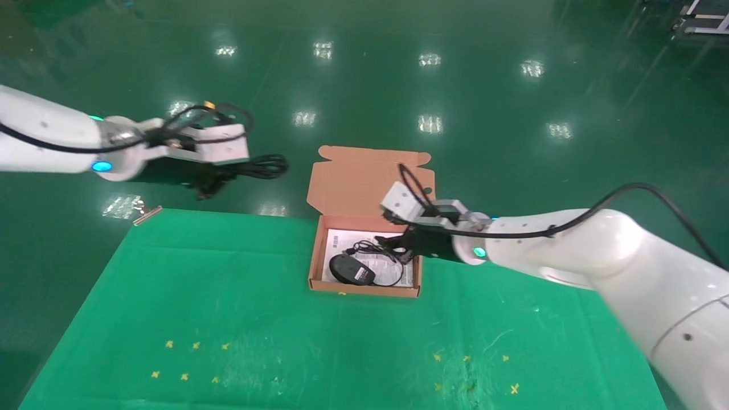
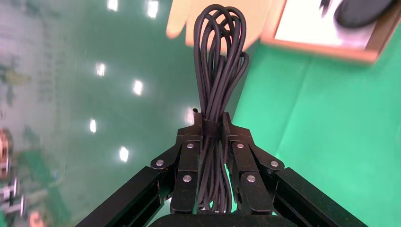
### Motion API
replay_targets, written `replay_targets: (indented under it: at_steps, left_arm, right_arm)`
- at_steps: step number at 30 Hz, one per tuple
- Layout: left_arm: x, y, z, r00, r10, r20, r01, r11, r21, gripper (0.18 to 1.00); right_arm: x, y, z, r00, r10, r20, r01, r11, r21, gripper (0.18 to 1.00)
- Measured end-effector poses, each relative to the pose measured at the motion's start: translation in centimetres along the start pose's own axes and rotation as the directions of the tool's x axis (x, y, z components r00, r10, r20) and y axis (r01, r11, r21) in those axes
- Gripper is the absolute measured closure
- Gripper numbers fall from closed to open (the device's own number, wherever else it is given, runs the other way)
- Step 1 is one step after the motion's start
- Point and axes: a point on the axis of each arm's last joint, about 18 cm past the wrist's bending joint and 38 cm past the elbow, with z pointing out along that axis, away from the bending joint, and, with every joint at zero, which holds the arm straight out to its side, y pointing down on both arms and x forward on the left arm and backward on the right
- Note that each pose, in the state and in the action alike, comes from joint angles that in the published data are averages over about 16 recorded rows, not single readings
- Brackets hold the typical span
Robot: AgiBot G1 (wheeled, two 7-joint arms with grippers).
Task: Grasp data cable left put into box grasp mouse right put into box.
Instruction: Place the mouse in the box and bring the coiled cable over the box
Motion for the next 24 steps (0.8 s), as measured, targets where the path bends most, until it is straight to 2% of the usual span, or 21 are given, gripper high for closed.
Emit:
replay_targets:
  at_steps: [14, 17, 24]
  left_arm:
    - [5.3, -5.6, 8.1, 0.995, 0.098, -0.006, -0.095, 0.979, 0.178, 0.932]
    - [6.4, -6.5, 9.3, 0.994, 0.109, -0.008, -0.105, 0.973, 0.205, 0.932]
    - [9.0, -7.7, 11.1, 0.991, 0.133, -0.025, -0.121, 0.957, 0.262, 0.933]
  right_arm:
    - [7.6, 2.7, -7.7, 0.988, -0.022, -0.153, 0.019, 1.0, -0.021, 0.48]
    - [8.8, 3.1, -9.6, 0.983, -0.033, -0.182, 0.028, 0.999, -0.029, 0.405]
    - [11.0, 3.8, -13.6, 0.97, -0.055, -0.235, 0.043, 0.998, -0.055, 0.289]
